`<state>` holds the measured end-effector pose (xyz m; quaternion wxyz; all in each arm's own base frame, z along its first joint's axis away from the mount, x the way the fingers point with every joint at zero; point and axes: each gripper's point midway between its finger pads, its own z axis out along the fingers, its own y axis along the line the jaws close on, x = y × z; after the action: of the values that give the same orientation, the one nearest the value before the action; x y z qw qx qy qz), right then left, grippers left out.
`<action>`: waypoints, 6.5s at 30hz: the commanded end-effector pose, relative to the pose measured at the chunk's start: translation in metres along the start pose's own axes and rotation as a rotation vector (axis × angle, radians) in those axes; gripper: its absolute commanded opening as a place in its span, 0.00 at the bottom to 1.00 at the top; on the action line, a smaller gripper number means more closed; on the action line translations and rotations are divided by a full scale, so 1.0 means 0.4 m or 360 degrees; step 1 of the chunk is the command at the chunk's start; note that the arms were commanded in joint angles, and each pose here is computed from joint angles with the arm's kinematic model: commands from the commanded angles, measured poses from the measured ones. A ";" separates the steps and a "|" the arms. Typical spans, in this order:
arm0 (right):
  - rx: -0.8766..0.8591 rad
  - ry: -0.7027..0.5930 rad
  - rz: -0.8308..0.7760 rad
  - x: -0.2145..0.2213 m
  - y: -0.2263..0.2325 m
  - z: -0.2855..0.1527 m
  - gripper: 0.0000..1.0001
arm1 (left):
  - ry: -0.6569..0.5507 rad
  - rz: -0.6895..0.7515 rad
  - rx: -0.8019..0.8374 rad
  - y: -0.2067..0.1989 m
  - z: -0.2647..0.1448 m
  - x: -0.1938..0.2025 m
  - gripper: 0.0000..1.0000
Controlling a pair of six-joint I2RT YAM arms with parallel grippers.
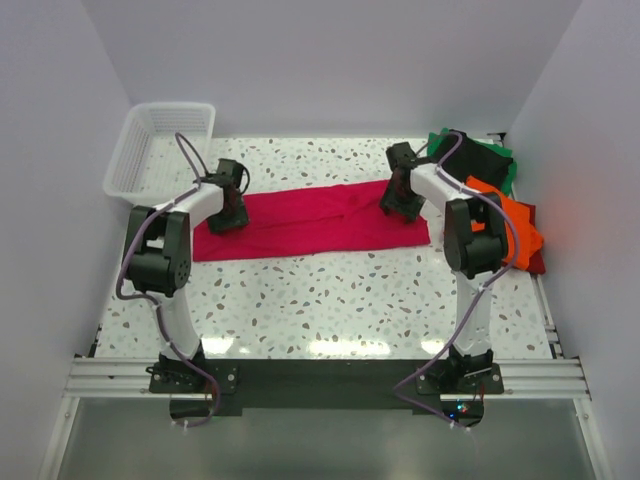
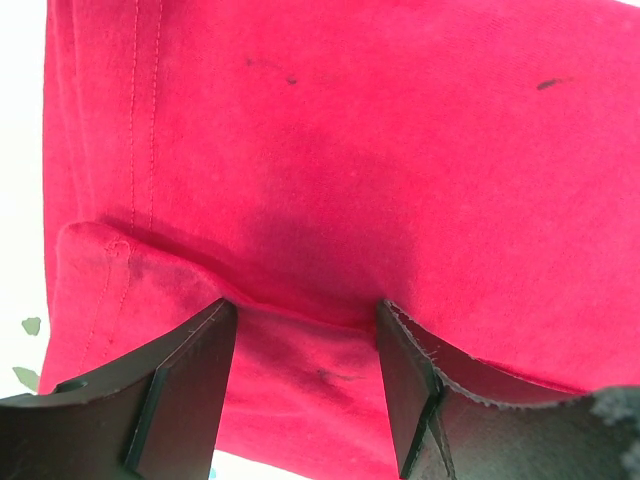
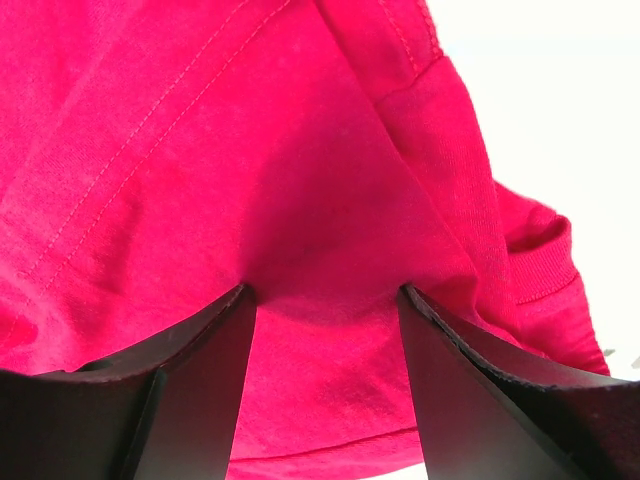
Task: Fold and stack the t-shirts
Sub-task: Fold the tshirt
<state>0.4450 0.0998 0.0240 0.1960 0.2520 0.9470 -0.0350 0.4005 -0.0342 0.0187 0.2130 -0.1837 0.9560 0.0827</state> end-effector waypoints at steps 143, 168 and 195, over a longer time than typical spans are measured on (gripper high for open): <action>-0.0836 -0.0410 -0.1028 -0.026 0.612 -0.066 0.73 | 0.0905 0.0602 0.0884 -0.028 -0.381 0.687 0.70; -0.0834 -0.0680 -0.0882 -0.194 0.536 -0.283 0.74 | 0.0070 0.0467 0.0932 -0.143 -0.494 0.352 0.70; -0.0948 -0.0459 -0.0950 0.237 0.166 -0.552 0.70 | -0.0441 0.0520 0.0838 -0.589 -0.217 -0.173 0.68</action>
<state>0.3343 0.2236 0.1782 0.3479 -0.1062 0.9248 0.1115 0.4848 -0.2372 0.0911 0.3067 0.0092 0.9459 -0.1052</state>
